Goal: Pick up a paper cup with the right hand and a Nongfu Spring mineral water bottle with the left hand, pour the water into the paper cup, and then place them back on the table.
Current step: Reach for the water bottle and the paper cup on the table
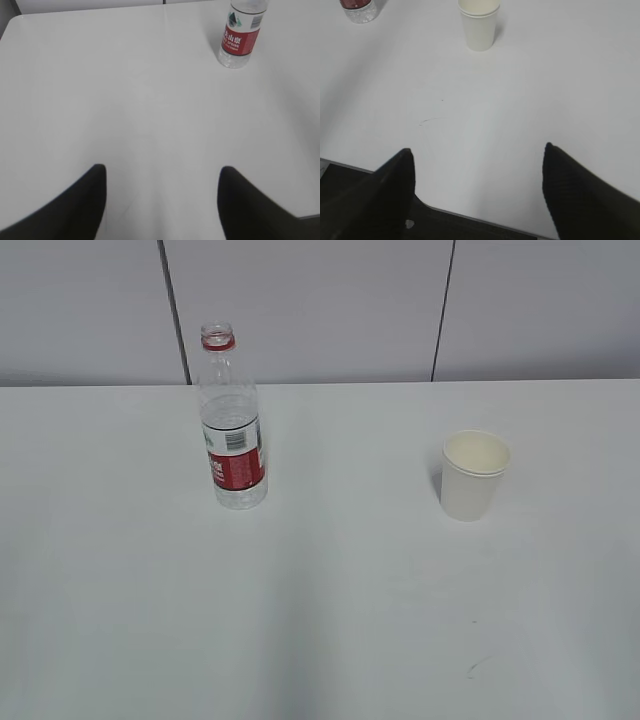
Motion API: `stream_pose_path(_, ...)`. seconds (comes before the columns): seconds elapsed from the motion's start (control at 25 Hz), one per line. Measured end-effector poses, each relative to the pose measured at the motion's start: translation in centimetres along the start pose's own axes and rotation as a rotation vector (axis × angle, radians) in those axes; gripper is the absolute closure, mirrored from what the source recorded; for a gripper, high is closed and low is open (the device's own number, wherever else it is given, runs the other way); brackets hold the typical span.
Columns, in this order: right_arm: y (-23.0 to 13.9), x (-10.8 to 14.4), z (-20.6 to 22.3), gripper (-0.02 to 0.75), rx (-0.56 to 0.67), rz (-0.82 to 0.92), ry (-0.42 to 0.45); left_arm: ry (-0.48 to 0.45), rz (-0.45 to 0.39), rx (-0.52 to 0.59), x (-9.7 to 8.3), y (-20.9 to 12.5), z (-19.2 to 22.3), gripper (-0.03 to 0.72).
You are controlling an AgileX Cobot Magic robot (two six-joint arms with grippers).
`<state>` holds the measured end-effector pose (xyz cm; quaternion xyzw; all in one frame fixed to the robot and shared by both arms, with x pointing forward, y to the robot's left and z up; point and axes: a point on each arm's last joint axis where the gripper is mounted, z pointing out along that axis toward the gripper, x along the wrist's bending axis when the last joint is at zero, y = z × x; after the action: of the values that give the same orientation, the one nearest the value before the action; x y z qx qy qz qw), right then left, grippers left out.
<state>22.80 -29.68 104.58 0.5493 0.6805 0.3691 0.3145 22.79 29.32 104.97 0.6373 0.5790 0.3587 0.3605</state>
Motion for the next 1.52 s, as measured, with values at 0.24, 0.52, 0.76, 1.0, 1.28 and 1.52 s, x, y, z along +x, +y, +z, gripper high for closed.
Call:
stream_pose_path(0.24, 0.0, 0.0, 0.0, 0.148, 0.0, 0.0, 0.0, 0.0, 0.0, 0.0, 0.0, 0.0, 0.0, 0.249)
stream_pose_path(0.52, 0.0, 0.0, 0.0, 0.148, 0.0, 0.0, -0.001, 0.0, 0.0, 0.0, 0.0, 0.0, 0.0, 0.249)
stream_pose_path(0.76, 2.4, -0.2, -0.1, 0.148, -0.087, -0.001, -0.01, 0.0, 0.0, -0.001, 0.0, 0.0, 0.0, 0.249)
stream_pose_path(1.0, 7.2, -0.6, 3.2, 0.148, -0.17, 0.005, -0.02, 0.012, 0.003, -0.083, 0.1, 1.5, -0.4, 0.249)
stream_pose_path(1.28, 11.3, -1.1, 8.4, 0.148, -0.268, 0.01, -0.035, 0.037, -0.008, -0.247, 1.0, 6.8, 2.7, 0.249)
stream_pose_path(1.52, 12.7, -1.3, 12.0, 0.148, -0.288, 0.012, -0.041, 0.048, -0.052, -0.315, 1.9, 10.3, 7.3, 0.249)
